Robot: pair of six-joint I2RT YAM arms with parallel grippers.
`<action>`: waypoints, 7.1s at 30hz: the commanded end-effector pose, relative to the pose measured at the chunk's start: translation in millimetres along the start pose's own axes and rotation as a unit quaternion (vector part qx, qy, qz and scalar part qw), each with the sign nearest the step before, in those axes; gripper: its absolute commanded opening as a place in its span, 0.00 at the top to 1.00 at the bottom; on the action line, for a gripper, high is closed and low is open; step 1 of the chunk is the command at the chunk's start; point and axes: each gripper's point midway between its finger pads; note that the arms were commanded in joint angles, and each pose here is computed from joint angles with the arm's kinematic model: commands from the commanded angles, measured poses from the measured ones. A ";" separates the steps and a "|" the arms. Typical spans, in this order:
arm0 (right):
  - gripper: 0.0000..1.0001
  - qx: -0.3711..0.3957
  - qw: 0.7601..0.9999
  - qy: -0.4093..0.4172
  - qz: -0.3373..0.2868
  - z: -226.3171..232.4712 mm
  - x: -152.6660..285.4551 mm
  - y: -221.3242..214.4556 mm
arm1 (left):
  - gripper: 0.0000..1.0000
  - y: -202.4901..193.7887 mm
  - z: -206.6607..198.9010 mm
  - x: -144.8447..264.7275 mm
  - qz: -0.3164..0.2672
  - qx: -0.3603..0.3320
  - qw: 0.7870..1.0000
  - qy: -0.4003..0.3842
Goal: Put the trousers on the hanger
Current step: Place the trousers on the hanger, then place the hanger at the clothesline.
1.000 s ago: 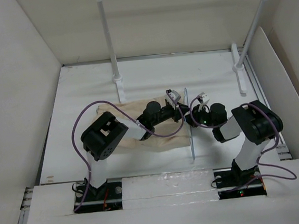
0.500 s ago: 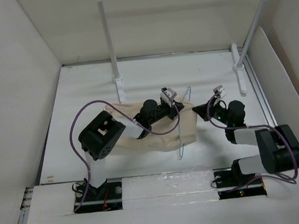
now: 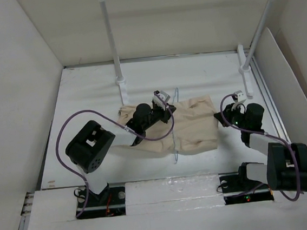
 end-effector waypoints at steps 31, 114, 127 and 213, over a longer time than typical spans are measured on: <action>1.00 0.021 0.998 -0.061 0.007 -36.0 -2.8 3.3 | 1.00 53.0 27.3 36.0 -0.014 -0.045 0.997 0.059; 1.00 -0.095 0.892 0.391 -0.208 345.9 12.3 140.7 | 1.00 329.6 38.4 78.3 -0.178 0.117 0.959 0.186; 1.00 -0.030 0.908 0.385 -0.162 310.2 29.8 176.3 | 0.65 331.1 42.0 81.1 -0.172 0.098 0.960 0.196; 0.00 -0.229 0.846 0.401 -0.266 182.4 -109.4 375.5 | 0.46 301.6 53.9 100.1 -0.147 0.083 0.964 0.207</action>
Point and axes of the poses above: each gripper's point midway between its finger pads, its own x axis back along the fingers, its own z axis along the line the jaws close on, y = z × x, and after that the axes turned 13 degrees about -x, right-handed
